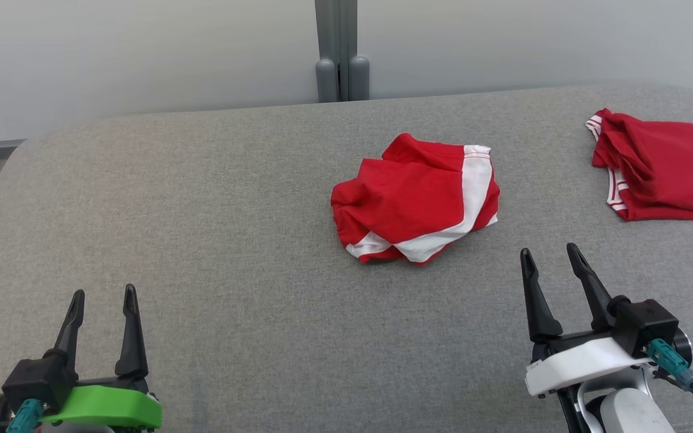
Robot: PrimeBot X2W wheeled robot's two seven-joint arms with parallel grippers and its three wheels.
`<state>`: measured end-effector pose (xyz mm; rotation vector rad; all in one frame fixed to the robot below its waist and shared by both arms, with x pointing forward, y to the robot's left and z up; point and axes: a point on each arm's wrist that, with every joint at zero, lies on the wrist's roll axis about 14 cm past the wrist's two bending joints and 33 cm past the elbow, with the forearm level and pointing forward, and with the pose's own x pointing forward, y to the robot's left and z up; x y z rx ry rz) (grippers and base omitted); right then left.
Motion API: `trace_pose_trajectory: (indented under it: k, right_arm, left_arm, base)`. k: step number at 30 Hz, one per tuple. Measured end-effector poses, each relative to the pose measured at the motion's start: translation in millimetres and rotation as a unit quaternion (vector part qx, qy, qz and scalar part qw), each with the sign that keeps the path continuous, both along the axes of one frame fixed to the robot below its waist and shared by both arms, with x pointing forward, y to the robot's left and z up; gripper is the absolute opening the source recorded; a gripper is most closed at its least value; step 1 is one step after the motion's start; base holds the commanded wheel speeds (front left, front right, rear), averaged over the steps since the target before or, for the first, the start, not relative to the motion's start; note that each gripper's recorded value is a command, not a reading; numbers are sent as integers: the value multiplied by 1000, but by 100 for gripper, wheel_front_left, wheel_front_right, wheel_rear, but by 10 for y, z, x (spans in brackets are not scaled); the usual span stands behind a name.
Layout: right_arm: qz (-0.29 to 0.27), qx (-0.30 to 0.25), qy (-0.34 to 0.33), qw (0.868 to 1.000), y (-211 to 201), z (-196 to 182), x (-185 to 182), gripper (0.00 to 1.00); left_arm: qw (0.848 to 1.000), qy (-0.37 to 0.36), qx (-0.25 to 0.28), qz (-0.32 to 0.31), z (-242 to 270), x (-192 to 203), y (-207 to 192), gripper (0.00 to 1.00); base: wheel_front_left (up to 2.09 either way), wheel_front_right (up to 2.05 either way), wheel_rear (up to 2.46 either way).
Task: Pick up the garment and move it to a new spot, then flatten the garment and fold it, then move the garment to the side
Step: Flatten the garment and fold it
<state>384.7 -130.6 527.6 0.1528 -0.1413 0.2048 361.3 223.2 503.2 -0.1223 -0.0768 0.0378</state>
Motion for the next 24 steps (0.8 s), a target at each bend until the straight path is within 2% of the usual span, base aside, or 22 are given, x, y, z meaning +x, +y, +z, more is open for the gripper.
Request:
trace_pose_trajectory:
  k: [19, 24]
  right_arm:
    - [0, 0, 5, 1000, -2, -36, 0, 100]
    - [2, 0, 7, 1000, 11, -49, -4, 100]
  left_arm:
    - [1000, 5, 0, -5, -30, 16, -30, 100]
    - [1000, 10, 1, -26, -62, 56, -161, 100]
  base:
    - [0, 0, 0]
    - [0, 0, 0]
